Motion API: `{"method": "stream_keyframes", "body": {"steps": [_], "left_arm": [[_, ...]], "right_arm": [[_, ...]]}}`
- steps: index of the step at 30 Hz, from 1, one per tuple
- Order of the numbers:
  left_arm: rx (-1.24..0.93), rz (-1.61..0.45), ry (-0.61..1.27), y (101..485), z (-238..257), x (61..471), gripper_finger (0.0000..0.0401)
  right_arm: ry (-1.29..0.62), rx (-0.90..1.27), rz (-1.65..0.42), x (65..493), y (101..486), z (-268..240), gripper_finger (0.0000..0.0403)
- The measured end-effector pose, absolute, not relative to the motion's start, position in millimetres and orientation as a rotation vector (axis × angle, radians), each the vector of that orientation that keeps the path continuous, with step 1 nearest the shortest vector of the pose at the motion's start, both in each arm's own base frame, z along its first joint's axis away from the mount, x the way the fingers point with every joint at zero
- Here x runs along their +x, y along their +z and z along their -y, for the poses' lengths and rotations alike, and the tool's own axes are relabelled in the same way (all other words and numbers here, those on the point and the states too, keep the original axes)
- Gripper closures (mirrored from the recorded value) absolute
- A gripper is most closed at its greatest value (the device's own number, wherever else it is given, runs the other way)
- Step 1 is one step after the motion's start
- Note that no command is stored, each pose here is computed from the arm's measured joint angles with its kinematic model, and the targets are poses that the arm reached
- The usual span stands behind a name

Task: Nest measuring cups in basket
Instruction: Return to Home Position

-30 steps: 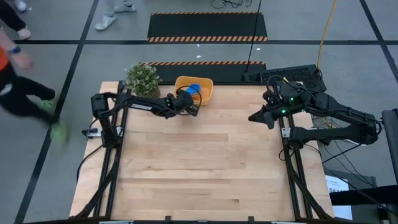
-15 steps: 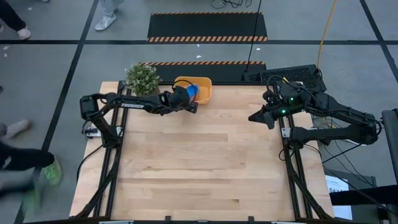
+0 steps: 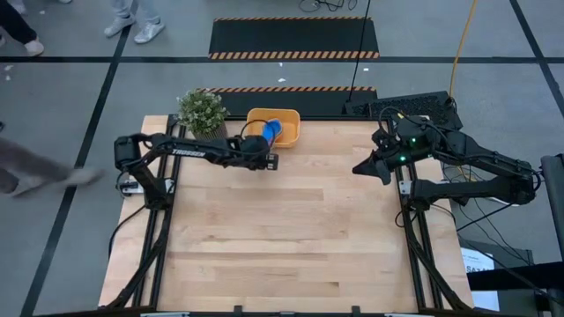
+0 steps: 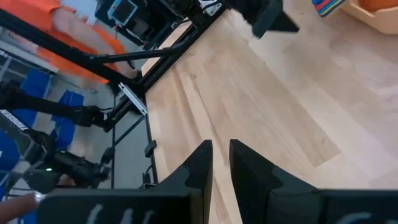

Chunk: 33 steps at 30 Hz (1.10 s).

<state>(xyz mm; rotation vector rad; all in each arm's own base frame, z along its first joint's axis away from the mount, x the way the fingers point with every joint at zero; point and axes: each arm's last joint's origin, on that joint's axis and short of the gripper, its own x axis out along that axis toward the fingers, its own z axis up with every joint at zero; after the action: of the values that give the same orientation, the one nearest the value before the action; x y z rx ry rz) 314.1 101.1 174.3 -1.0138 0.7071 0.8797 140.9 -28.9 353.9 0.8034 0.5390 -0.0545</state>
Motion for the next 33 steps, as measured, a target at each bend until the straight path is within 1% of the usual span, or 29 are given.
{"method": "stream_keyframes", "body": {"steps": [3, 7, 10, 14, 17, 19, 21, 23, 25, 27, 30, 33], "left_arm": [[-1.019, -0.721, 0.796, 178.1, -86.2, 319.1, 0.0387], [-0.927, -0.697, 0.652, 198.5, -55.9, 322.8, 0.0387], [-0.809, -0.670, 0.552, 218.0, -30.0, 319.4, 0.0389], [-0.618, -0.645, 0.435, 244.2, 4.0, 306.8, 0.0396], [-0.436, -0.721, 0.325, 253.7, 23.9, 290.8, 0.0387], [-0.374, -0.735, 0.258, 258.9, 35.3, 284.9, 0.0381], [-0.355, -0.771, 0.233, 261.1, 44.1, 275.5, 0.0379], [-0.402, -0.743, 0.221, 264.8, 51.8, 275.7, 0.0378], [-0.460, -0.763, 0.238, 262.1, 57.5, 273.1, 0.0378], [-0.459, -0.775, 0.243, 260.4, 63.4, 270.7, 0.0378], [-0.359, -0.785, 0.244, 252.9, 74.3, 265.9, 0.0378], [-0.266, -0.701, 0.281, 246.6, 80.4, 263.7, 0.0381]], "right_arm": [[-0.043, 0.762, -0.539, 140.9, 353.9, 28.9, 0.0358], [0.000, 0.656, -0.535, 139.9, 354.4, 28.3, 0.0358], [0.058, 0.576, -0.528, 137.8, 355.7, 26.7, 0.0364], [0.092, 0.485, -0.512, 134.0, 357.3, 25.4, 0.0391], [0.109, 0.412, -0.500, 131.0, 358.3, 24.5, 0.0400], [0.125, 0.349, -0.486, 128.9, 359.3, 23.9, 0.0400], [0.142, 0.277, -0.478, 128.6, 359.6, 23.8, 0.0402], [0.158, 0.204, -0.467, 127.5, 360.1, 23.5, 0.0402], [0.172, 0.140, -0.451, 127.7, 361.1, 23.6, 0.0402], [0.175, 0.103, -0.444, 127.8, 361.5, 23.8, 0.0402], [0.153, 0.069, -0.441, 128.0, 361.7, 24.6, 0.0402], [0.131, 0.034, -0.442, 127.6, 361.7, 25.3, 0.0403]]}}
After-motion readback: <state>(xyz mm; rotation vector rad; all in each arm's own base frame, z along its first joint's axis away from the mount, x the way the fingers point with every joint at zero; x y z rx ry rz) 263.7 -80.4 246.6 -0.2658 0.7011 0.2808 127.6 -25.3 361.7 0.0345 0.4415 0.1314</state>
